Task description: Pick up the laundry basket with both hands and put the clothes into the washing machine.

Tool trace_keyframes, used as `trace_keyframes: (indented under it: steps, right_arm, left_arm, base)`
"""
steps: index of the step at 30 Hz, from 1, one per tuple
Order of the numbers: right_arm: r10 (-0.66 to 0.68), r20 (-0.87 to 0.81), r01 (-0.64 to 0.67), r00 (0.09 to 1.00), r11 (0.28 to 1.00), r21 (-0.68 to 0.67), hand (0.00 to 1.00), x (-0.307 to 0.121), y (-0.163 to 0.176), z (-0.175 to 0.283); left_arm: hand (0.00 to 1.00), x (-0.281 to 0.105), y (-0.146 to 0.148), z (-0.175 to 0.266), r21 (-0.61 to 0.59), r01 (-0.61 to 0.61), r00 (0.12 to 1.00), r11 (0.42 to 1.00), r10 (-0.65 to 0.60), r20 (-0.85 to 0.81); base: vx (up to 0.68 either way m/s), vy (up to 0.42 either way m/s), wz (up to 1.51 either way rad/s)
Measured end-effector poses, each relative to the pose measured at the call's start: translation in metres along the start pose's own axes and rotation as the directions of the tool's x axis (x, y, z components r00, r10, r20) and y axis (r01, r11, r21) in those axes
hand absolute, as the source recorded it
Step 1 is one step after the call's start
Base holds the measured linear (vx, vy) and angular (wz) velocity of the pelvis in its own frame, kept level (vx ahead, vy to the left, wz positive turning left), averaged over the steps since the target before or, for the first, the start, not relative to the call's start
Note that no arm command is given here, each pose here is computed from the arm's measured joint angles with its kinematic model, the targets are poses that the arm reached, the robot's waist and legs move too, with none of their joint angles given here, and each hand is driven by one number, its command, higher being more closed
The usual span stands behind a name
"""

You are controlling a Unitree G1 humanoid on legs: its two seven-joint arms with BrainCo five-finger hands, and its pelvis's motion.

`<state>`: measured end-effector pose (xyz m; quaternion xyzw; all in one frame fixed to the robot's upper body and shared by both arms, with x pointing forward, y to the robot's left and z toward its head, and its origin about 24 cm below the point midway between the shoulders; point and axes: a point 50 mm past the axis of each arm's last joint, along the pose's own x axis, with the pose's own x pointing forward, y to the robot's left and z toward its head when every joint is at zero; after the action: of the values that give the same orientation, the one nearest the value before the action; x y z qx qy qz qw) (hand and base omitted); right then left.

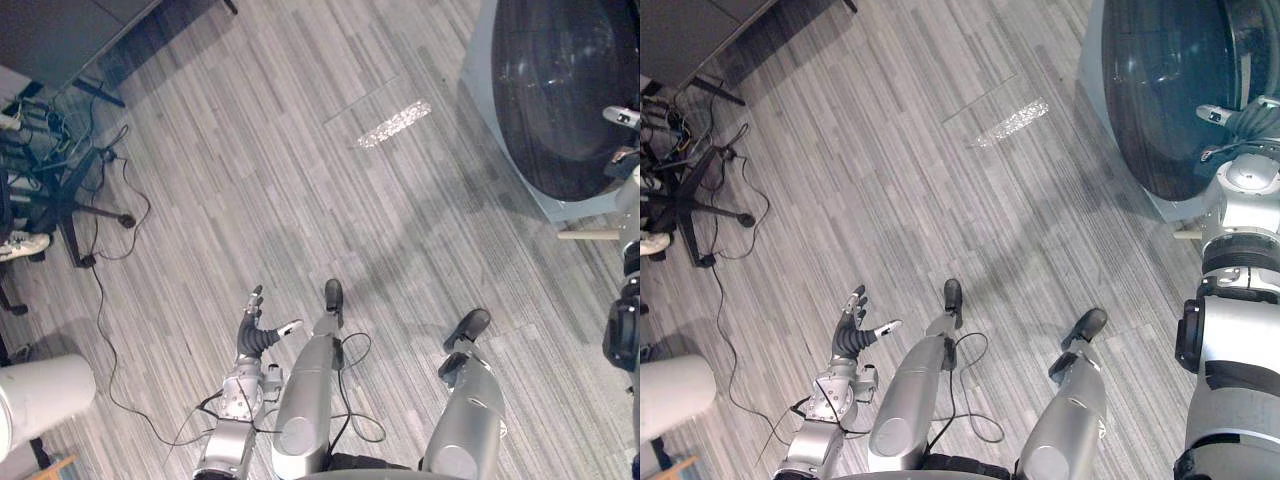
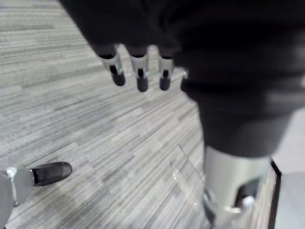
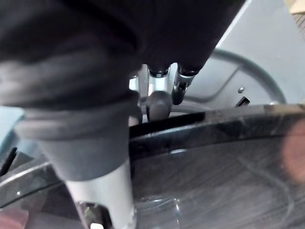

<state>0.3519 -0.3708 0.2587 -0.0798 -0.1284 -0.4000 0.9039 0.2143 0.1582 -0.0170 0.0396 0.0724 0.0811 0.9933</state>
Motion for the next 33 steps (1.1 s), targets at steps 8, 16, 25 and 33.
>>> trace_keyframes:
  steps: [8,16,25,33]
  right_arm:
    - [0.066,0.022,-0.066,0.998,0.998,0.024,0.00,-0.014,0.021,-0.008]
    - [0.376,0.067,-0.381,0.924,0.923,0.064,0.00,-0.083,0.088,-0.043]
    - [0.546,-0.247,-0.472,0.800,0.828,0.302,0.00,-0.202,0.072,-0.162]
    - [0.324,-0.366,-0.216,0.873,0.928,0.304,0.00,-0.221,-0.012,-0.193]
  left_arm:
    - [0.00,0.001,0.001,0.001,-0.018,-0.023,1.000,1.000,0.023,-0.001]
    - [0.00,0.012,-0.002,0.006,-0.011,-0.012,1.000,1.000,0.012,0.018]
    - [0.00,0.043,0.010,0.042,0.068,-0.039,0.987,0.997,0.028,0.157]
    - [0.00,0.051,0.025,0.051,0.116,-0.086,0.980,0.989,0.063,0.191]
  base:
    - [-0.07,-0.051,0.09]
    - [-0.02,-0.064,0.04]
    - [0.05,-0.049,-0.24]
    - [0.01,-0.064,-0.27]
